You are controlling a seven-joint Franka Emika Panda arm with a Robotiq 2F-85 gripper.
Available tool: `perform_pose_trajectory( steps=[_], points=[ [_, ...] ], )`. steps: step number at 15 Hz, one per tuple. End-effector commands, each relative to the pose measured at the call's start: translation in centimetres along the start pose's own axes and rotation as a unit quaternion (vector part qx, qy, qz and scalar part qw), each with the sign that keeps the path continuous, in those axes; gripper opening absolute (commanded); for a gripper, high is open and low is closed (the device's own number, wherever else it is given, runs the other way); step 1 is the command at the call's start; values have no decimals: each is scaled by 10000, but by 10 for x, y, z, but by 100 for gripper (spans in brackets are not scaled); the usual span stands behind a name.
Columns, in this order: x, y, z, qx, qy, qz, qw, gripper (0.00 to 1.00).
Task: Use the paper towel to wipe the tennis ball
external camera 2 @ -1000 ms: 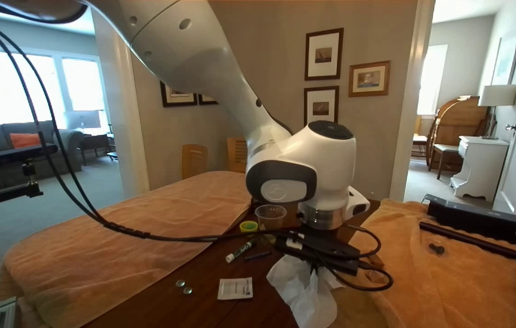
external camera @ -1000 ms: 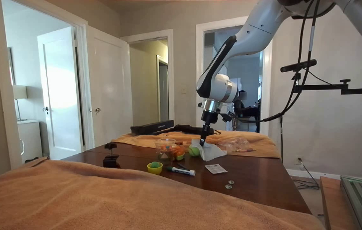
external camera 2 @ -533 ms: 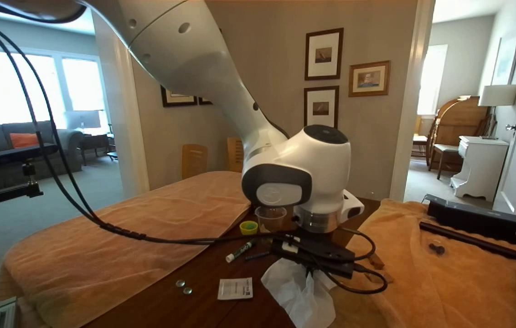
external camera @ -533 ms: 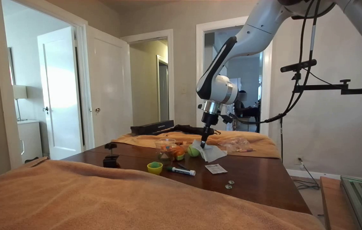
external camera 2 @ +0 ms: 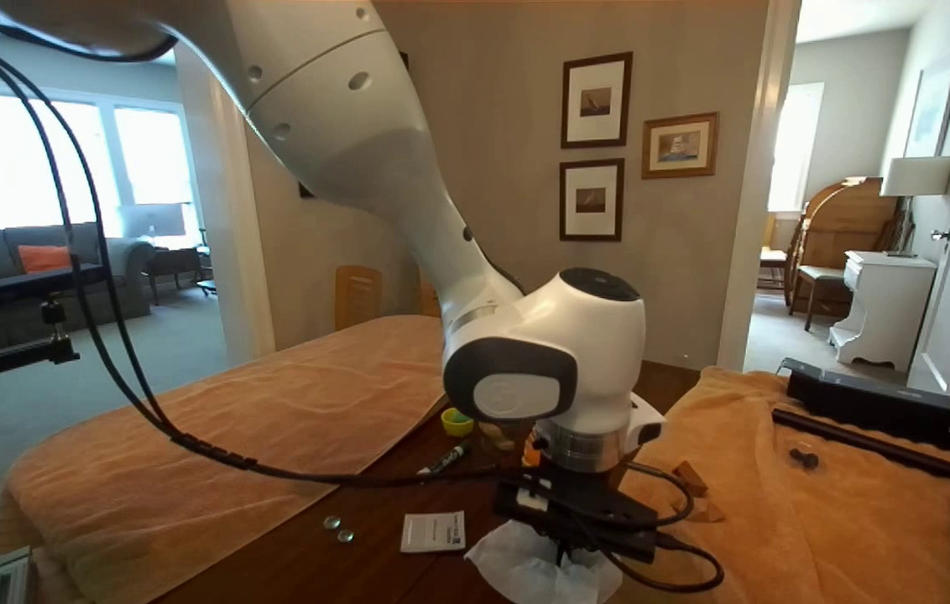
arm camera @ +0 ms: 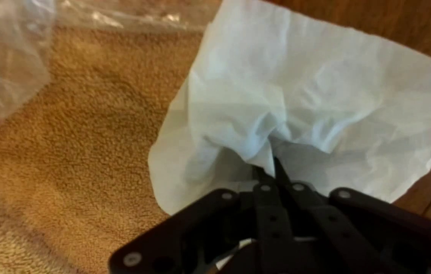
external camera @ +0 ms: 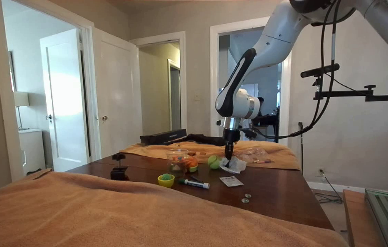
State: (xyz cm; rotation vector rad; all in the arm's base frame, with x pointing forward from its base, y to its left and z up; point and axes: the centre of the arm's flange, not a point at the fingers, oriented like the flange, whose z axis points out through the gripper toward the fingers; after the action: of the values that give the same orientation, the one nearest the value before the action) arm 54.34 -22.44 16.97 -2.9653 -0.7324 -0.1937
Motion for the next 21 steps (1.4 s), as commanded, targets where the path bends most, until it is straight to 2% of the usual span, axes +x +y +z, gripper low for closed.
perform_pose_trajectory(
  steps=[1, 7, 10, 18, 21],
  points=[
    [-11, 0, 4, -257, -375, 73, 9989, 0],
    [-20, -11, -10, -427, -516, 95, 9977, 0],
    [-16, -27, -25, -353, -335, 116, 9987, 0],
    [6, -74, -106, -375, 86, 135, 9992, 0],
    [21, -87, -125, -228, 331, 56, 9992, 0]
  ],
)
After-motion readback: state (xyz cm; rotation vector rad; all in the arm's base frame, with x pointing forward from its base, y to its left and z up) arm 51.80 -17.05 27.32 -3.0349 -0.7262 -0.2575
